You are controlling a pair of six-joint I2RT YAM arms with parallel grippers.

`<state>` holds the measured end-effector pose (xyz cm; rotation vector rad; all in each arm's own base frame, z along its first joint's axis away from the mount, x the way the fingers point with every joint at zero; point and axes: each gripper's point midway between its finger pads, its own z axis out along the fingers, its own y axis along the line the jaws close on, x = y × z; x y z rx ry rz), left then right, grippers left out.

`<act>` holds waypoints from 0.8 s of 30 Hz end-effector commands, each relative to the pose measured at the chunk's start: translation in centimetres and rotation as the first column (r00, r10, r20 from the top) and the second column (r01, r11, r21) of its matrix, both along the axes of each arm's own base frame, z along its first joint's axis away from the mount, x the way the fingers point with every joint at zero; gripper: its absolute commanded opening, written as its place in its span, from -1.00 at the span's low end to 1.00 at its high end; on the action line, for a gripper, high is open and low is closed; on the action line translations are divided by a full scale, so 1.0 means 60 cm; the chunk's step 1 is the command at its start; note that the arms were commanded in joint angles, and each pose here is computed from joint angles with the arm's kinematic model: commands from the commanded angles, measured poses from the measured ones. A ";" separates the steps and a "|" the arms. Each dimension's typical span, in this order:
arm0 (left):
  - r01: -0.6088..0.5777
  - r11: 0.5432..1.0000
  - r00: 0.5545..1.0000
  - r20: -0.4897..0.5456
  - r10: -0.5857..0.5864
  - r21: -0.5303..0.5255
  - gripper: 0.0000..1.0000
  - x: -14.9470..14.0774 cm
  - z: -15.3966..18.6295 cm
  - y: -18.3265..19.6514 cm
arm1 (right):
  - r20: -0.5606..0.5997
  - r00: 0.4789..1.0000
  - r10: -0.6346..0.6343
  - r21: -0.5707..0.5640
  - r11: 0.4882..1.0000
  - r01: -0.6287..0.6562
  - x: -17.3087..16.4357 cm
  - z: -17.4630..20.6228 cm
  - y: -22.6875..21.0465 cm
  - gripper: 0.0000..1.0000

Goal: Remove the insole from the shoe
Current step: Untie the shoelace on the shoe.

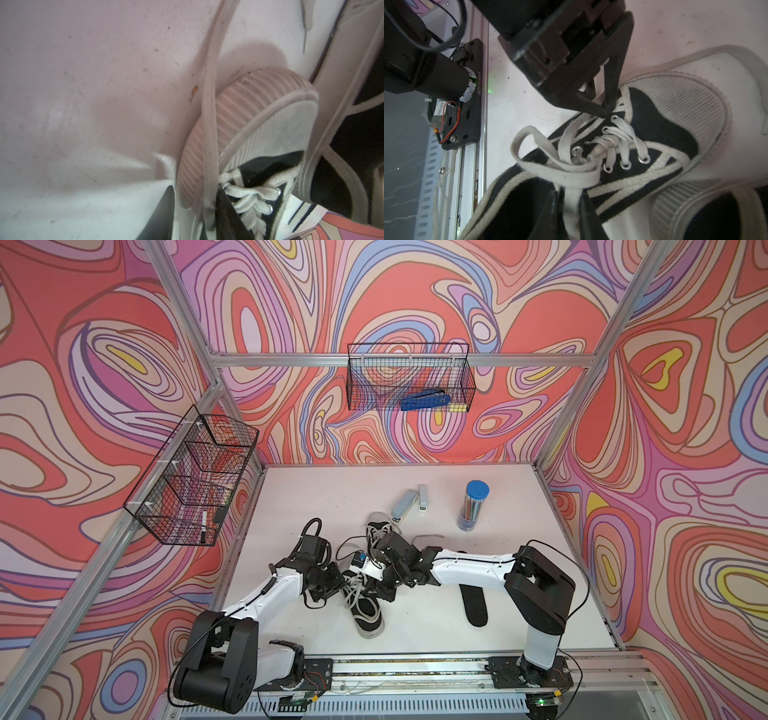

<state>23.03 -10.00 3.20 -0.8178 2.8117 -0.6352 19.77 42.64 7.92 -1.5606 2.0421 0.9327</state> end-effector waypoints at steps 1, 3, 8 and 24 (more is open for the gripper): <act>-0.030 0.995 1.000 -0.008 0.030 0.092 -0.32 0.002 -0.011 0.028 | -0.016 1.000 0.002 0.018 1.000 -0.002 -0.001 0.009 0.011 -0.82; -0.029 0.995 1.000 -0.009 0.030 0.092 -0.32 0.002 -0.011 0.027 | -0.013 1.000 -0.001 0.025 1.000 0.001 0.000 0.015 0.012 -0.84; -0.029 0.995 0.999 -0.010 0.030 0.094 -0.32 0.000 -0.012 0.028 | 0.007 1.000 -0.014 0.042 0.999 0.013 0.004 0.037 0.011 -0.80; -0.031 0.995 0.999 -0.011 0.032 0.094 -0.32 0.000 -0.013 0.028 | 0.021 0.999 -0.026 0.056 0.998 0.025 0.008 0.046 0.014 -0.70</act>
